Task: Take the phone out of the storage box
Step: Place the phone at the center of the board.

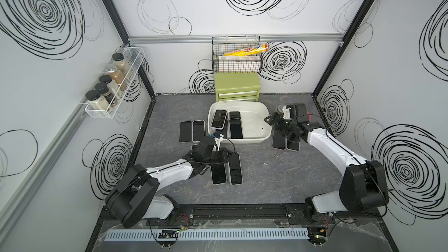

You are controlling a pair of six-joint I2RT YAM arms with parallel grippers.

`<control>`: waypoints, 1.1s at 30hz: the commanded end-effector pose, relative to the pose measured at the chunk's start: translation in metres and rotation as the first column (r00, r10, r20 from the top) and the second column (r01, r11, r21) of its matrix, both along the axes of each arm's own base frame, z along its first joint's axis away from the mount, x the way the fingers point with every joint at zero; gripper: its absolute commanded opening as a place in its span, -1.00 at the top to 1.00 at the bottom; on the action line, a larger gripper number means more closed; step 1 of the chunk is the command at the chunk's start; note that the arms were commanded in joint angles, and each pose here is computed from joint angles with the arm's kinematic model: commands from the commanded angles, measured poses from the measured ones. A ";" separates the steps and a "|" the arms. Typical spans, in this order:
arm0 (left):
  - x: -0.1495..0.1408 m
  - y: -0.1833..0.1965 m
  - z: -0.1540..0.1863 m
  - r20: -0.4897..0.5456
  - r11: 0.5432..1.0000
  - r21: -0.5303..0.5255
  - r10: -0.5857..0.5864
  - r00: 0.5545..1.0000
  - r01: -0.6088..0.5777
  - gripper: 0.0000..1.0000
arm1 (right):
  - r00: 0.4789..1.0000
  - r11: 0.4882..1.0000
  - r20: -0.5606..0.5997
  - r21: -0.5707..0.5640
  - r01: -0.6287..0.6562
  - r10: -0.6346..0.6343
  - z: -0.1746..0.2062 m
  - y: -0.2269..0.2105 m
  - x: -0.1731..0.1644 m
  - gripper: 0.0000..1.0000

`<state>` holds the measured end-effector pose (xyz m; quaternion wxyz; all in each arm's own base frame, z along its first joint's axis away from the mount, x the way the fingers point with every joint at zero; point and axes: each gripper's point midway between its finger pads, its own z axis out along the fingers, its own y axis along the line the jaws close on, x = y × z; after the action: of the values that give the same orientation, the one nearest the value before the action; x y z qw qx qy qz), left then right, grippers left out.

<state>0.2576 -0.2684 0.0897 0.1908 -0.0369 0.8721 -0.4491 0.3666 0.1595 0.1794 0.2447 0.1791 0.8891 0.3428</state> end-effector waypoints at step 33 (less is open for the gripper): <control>0.030 0.016 -0.051 0.024 0.968 0.245 0.045 0.999 -0.050 -0.18 | 0.810 0.865 -0.389 -0.060 -0.498 0.439 -0.161 0.092 -0.157 0.96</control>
<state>0.2793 -0.2593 0.0315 0.1999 -0.0262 0.9138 -0.3527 0.1935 0.2436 0.0185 -0.0281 -0.0086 0.9589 0.2822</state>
